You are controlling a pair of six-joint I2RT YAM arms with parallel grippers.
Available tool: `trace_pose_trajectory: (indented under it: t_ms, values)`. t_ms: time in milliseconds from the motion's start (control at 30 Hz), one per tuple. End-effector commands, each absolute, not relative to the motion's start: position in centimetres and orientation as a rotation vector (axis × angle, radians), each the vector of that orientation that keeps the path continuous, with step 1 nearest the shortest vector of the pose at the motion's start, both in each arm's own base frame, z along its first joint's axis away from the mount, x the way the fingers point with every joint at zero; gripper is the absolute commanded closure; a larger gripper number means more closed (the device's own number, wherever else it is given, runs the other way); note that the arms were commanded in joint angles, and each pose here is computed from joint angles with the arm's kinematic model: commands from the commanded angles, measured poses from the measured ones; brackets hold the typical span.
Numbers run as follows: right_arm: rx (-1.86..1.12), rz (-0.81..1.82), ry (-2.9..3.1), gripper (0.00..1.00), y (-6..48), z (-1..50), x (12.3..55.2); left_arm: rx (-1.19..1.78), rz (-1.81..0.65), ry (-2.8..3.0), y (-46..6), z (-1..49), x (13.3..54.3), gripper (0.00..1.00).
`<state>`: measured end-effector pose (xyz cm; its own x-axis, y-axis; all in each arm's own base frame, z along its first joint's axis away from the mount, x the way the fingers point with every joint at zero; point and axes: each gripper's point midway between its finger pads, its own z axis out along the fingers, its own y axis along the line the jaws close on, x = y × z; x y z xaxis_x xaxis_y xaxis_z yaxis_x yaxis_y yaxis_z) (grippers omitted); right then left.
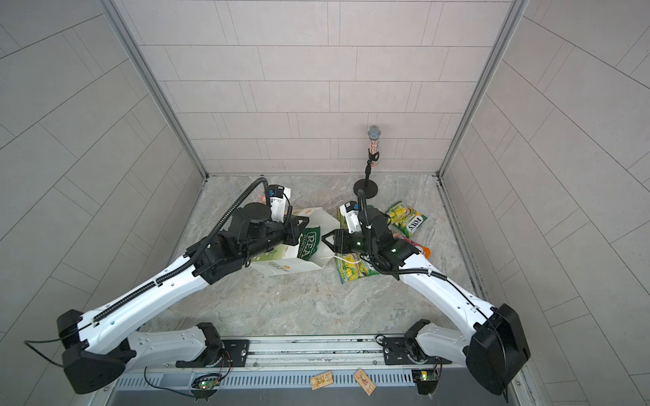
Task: Take the snacks out of the paper bag
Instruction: Pick up the snack from the paper bag.
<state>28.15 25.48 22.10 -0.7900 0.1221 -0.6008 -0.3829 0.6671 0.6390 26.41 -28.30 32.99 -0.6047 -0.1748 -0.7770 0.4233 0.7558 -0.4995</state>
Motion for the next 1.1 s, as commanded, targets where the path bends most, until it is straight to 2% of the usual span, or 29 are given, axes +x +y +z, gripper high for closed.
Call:
trace_pose_trajectory:
  t_ms: [0, 233, 500, 867, 1067]
  values:
    - [-0.156, 1.048, 2.227, 0.51, 26.8, 22.4, 29.4, 0.177, -0.867, 2.04, -28.7, 33.4, 26.6, 1.0]
    - [-0.104, 0.951, 2.33, 0.56, 28.3, 18.3, 30.1, 0.17, -0.844, 2.053, -28.6, 32.8, 26.8, 1.0]
    - [-0.062, 0.651, 2.44, 0.57, 27.0, 15.6, 30.6, 0.165, -0.837, 2.062, -28.8, 32.5, 27.1, 1.0]
    - [-0.105, 0.618, 2.56, 0.59, 28.4, 13.0, 30.4, 0.151, -0.834, 2.073, -29.0, 32.0, 27.3, 1.0]
    - [-0.09, 0.624, 2.6, 0.65, 28.8, 11.2, 29.8, 0.14, -0.818, 2.07, -28.7, 32.0, 27.5, 1.0]
